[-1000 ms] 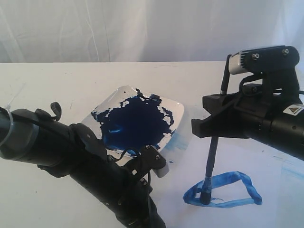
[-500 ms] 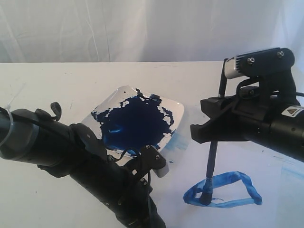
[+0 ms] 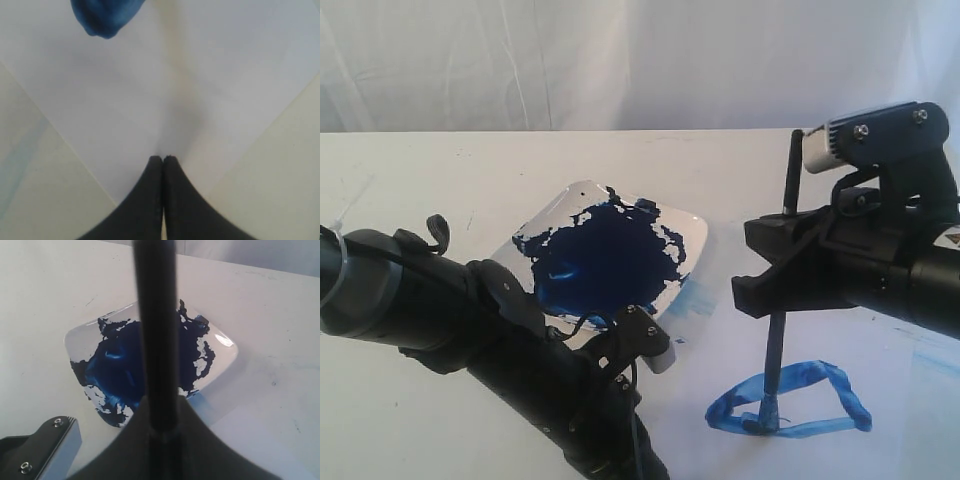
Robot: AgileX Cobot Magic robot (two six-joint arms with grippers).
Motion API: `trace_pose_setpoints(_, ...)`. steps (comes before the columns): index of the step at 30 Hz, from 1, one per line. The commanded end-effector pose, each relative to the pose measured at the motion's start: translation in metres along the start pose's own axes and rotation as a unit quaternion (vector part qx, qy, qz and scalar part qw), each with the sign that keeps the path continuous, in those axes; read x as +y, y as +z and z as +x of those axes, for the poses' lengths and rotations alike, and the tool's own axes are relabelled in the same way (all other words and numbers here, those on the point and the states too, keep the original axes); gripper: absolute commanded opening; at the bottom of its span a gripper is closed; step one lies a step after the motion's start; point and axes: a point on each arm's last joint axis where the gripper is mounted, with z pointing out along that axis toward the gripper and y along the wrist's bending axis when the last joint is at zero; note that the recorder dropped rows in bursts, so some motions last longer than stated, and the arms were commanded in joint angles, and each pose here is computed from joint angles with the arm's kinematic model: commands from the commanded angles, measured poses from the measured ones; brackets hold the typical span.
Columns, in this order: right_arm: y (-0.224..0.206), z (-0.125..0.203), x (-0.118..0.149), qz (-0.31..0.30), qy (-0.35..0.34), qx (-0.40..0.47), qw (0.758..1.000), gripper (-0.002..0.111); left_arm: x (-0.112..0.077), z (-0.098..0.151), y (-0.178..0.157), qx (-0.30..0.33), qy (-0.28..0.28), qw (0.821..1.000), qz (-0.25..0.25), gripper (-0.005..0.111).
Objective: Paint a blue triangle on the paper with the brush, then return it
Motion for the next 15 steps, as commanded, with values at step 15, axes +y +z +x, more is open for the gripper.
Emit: trace_pose_setpoints(15, -0.0013, 0.0021, -0.0015, -0.002, -0.015, 0.007, 1.000, 0.000, -0.0015, 0.0028, 0.0019, 0.006, -0.003, 1.000, 0.007, 0.000)
